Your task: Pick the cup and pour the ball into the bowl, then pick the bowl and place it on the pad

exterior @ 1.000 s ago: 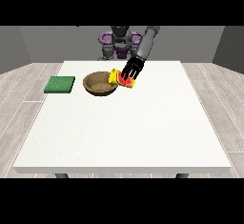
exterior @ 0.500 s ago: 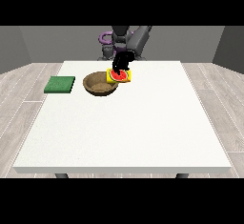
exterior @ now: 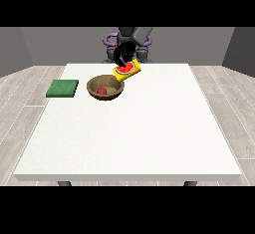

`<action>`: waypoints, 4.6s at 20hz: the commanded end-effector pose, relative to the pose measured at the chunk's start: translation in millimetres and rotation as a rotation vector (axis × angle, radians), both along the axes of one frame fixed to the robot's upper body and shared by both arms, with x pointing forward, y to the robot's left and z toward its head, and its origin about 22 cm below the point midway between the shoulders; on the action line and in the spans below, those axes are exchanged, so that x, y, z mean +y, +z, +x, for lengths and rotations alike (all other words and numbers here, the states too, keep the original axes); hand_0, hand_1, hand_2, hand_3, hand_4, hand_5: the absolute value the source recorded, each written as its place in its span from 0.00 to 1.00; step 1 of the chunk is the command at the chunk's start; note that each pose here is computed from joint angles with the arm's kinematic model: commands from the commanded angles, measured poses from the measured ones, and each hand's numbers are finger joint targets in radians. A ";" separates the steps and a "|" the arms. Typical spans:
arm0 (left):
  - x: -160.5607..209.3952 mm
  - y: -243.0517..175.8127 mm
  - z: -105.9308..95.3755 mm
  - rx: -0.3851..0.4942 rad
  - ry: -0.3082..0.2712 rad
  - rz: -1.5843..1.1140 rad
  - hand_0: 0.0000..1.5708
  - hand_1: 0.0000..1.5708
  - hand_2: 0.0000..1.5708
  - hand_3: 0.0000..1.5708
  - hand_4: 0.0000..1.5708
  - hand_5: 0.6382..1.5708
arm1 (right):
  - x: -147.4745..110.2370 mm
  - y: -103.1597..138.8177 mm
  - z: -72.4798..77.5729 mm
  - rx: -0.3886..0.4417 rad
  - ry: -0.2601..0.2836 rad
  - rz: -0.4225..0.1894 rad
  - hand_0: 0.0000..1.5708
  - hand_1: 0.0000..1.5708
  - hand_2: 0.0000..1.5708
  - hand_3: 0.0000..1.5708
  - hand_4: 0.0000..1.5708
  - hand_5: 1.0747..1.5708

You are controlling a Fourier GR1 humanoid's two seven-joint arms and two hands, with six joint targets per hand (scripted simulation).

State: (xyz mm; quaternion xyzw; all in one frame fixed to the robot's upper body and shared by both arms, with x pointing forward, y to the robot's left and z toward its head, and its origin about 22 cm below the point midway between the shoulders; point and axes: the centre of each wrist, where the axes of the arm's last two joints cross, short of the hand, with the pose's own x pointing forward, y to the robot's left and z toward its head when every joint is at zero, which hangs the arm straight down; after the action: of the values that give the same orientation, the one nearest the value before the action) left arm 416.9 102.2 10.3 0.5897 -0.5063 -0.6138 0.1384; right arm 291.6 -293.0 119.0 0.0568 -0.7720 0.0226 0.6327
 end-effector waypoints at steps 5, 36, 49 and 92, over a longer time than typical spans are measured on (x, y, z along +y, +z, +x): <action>-33.3 -15.8 -27.2 -0.003 -0.035 0.093 0.95 0.95 1.00 1.00 0.68 0.93 | -6.3 -8.6 5.8 0.034 -0.038 -0.008 0.00 0.00 0.00 0.00 0.24 0.99; 140.8 40.3 -21.4 0.146 -0.585 -2.108 0.11 0.11 0.00 0.00 0.13 1.00 | 7.3 43.0 -28.3 -0.228 -0.160 0.060 0.00 0.00 0.00 0.00 0.33 0.98; 254.8 194.6 0.5 0.211 -0.666 -1.943 0.00 0.00 0.00 0.00 0.00 0.94 | 53.4 -4.9 6.5 -0.162 -0.179 0.082 0.00 0.00 0.00 0.00 0.29 0.99; 267.0 378.9 -51.9 0.201 -0.795 -1.786 0.00 0.00 0.00 0.00 0.00 0.97 | 68.7 -109.7 101.6 0.053 -0.267 0.195 0.00 0.00 0.00 0.00 0.28 1.00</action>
State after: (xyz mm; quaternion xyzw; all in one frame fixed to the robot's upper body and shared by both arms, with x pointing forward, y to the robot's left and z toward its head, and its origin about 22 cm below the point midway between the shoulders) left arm 366.2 365.8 385.3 0.0017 -0.9327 -0.0553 0.3564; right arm 388.9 -259.5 19.9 0.0100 -0.7932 -0.1383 0.5930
